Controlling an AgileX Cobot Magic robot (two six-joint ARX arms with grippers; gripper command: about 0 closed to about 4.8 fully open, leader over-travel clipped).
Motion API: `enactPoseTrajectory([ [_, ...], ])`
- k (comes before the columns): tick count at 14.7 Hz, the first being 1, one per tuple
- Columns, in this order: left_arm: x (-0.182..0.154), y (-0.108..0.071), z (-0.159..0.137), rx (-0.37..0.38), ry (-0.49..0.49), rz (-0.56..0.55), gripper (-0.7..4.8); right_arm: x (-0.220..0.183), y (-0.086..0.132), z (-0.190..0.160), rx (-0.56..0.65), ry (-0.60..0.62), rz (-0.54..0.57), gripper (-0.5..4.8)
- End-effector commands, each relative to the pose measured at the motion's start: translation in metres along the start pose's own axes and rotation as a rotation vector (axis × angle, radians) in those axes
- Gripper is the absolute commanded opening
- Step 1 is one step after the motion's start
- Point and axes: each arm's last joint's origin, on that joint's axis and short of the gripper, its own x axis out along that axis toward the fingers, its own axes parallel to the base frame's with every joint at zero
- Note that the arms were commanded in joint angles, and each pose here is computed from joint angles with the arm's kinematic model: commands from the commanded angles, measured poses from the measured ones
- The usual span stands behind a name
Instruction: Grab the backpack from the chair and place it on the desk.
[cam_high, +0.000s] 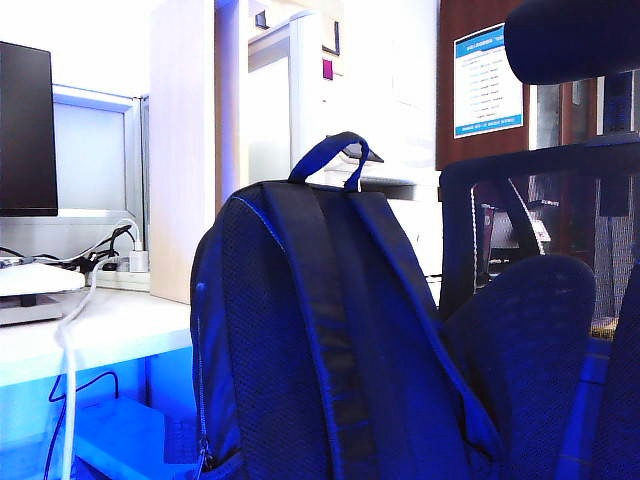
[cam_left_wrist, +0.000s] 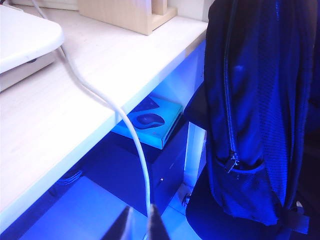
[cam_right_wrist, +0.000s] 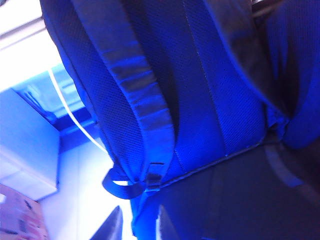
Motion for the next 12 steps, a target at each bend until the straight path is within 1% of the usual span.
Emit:
enactPoseTrajectory([
  [1,0.000,0.000,0.002,-0.015,-0.013,0.000,0.52,0.000,0.000,0.002,-0.025,-0.014,-0.002,0.99],
  [7,0.000,0.000,0.003,-0.016,-0.027,-0.004,0.52,0.000,0.001,0.002,-0.039,-0.014,0.007,0.94],
  [9,-0.001,0.000,0.010,-0.017,-0.097,-0.008,0.52,0.000,0.001,0.002,-0.040,-0.015,0.007,0.94],
  [10,-0.001,0.000,0.016,-0.019,-0.158,-0.009,0.52,0.000,0.001,0.003,-0.044,-0.023,0.008,0.94],
  [11,-0.002,0.000,0.019,-0.031,-0.196,-0.015,0.52,0.000,0.001,0.004,-0.047,-0.030,0.009,0.94],
  [12,-0.003,0.000,0.023,-0.062,-0.231,-0.018,0.52,0.000,0.001,0.006,-0.055,-0.050,0.012,0.95],
])
